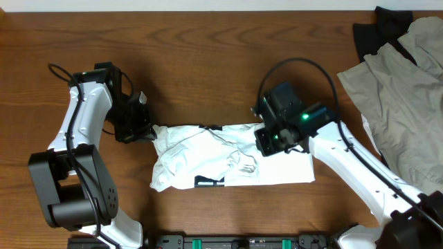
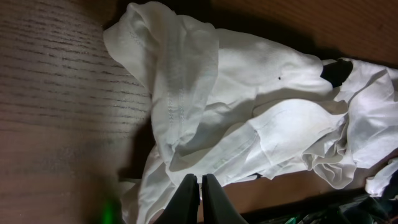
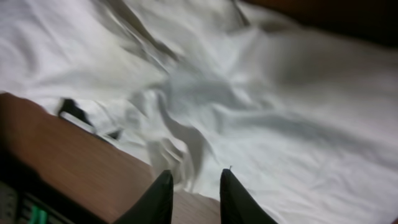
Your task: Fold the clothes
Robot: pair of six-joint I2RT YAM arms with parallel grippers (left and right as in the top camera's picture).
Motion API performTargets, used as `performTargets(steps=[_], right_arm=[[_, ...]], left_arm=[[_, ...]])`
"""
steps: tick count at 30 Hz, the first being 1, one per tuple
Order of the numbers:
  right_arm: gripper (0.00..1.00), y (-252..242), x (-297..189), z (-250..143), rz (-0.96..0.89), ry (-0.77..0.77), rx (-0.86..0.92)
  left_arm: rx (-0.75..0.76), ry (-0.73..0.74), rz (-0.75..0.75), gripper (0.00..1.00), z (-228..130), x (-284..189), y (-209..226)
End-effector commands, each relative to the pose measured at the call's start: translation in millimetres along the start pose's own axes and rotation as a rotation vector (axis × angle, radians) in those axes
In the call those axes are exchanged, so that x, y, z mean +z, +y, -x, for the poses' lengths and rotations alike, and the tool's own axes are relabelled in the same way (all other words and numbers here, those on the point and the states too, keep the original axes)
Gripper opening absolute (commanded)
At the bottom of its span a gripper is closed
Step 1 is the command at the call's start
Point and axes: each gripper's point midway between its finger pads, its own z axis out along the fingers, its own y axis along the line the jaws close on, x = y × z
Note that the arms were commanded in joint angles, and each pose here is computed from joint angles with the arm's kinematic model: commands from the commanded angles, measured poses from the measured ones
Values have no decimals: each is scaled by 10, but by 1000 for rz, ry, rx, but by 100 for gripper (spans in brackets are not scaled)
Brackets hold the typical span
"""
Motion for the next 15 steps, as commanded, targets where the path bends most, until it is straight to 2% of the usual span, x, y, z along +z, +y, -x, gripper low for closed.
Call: performTargets(steps=[1,7,15], right_arm=[[22,-138,183,-204,-50,60,43],[22,95,470,-491,75,113,10],[24,384,598,-590,146,106,-84]], left_arm=[[10,-30,-11,7,29,-93,-49],[10,-31,-11,7,30,-93,-49],[9,-30,-11,7,29,-93,-49]])
